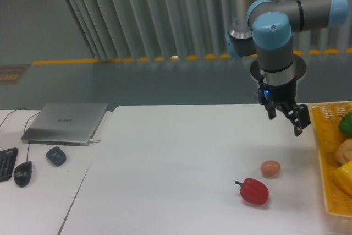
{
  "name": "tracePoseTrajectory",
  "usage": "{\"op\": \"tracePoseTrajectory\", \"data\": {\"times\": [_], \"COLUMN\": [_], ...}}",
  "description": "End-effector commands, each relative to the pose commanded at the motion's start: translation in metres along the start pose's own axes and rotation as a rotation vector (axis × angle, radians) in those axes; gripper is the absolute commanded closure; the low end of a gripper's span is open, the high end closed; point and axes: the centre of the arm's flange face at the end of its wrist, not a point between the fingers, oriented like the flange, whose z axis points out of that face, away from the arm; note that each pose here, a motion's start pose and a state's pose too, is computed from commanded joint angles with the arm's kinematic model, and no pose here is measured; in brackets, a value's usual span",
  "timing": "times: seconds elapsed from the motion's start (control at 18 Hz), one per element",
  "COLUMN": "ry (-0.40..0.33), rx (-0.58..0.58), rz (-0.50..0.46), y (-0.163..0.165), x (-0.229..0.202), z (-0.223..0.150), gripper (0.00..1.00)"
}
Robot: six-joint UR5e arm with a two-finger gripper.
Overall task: Place the green pepper on the table
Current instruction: 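Move the open gripper over the yellow basket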
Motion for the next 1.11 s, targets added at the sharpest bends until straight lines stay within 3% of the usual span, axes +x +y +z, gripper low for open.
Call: {"op": "tracePoseTrajectory", "data": {"times": [0.78,1.11], "ry": [0.02,-0.028], "rx": [0.025,0.052], "rz": [-0.144,-0.243], "y": [0.029,0.052], "x": [-0.017,-0.036], "z": [0.014,0.04], "gripper": [0.0,0.0]}}
